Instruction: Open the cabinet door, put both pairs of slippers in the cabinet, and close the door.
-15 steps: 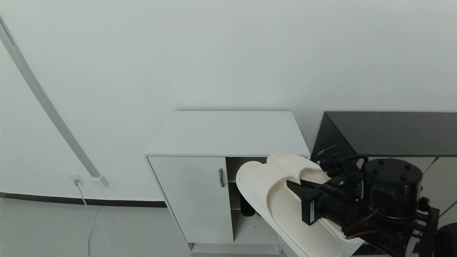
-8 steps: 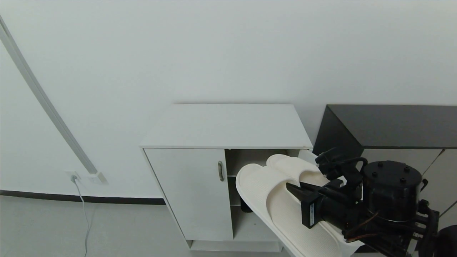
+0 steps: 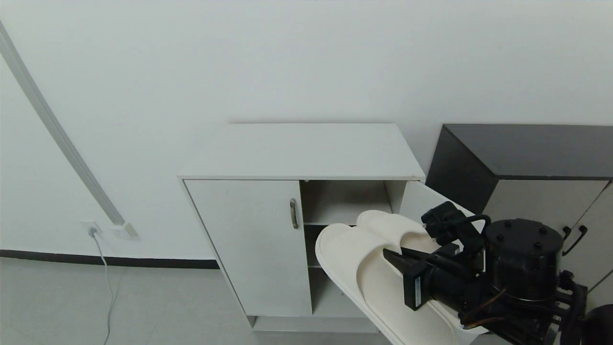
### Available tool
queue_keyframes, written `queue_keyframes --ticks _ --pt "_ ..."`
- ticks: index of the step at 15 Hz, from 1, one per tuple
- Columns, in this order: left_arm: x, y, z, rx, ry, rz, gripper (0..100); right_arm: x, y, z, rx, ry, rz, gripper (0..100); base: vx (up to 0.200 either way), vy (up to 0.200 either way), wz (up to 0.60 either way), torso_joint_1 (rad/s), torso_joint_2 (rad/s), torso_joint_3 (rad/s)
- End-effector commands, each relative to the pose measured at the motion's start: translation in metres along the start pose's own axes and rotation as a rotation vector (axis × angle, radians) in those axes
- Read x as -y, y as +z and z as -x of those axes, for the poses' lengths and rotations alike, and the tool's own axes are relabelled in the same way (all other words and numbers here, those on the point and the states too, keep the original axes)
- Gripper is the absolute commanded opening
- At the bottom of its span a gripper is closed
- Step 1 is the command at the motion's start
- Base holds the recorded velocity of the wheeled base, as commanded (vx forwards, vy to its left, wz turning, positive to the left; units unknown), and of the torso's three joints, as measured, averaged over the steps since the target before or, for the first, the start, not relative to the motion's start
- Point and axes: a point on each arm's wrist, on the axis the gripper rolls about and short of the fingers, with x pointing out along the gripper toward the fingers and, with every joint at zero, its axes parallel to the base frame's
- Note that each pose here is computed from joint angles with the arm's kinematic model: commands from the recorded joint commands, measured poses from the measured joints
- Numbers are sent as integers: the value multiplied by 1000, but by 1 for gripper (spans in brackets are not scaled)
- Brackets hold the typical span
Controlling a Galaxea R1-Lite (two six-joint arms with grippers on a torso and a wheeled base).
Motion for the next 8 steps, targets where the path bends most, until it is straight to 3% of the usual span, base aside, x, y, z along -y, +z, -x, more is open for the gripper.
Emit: queue_keyframes --ticks 1,8 --pt "0 0 0 -1 0 1 0 -1 -3 -2 -9 2 2 0 0 0 0 -227 559 315" --pt "0 0 0 -1 0 1 0 -1 -4 -2 -5 4 1 0 0 0 0 -203 528 317"
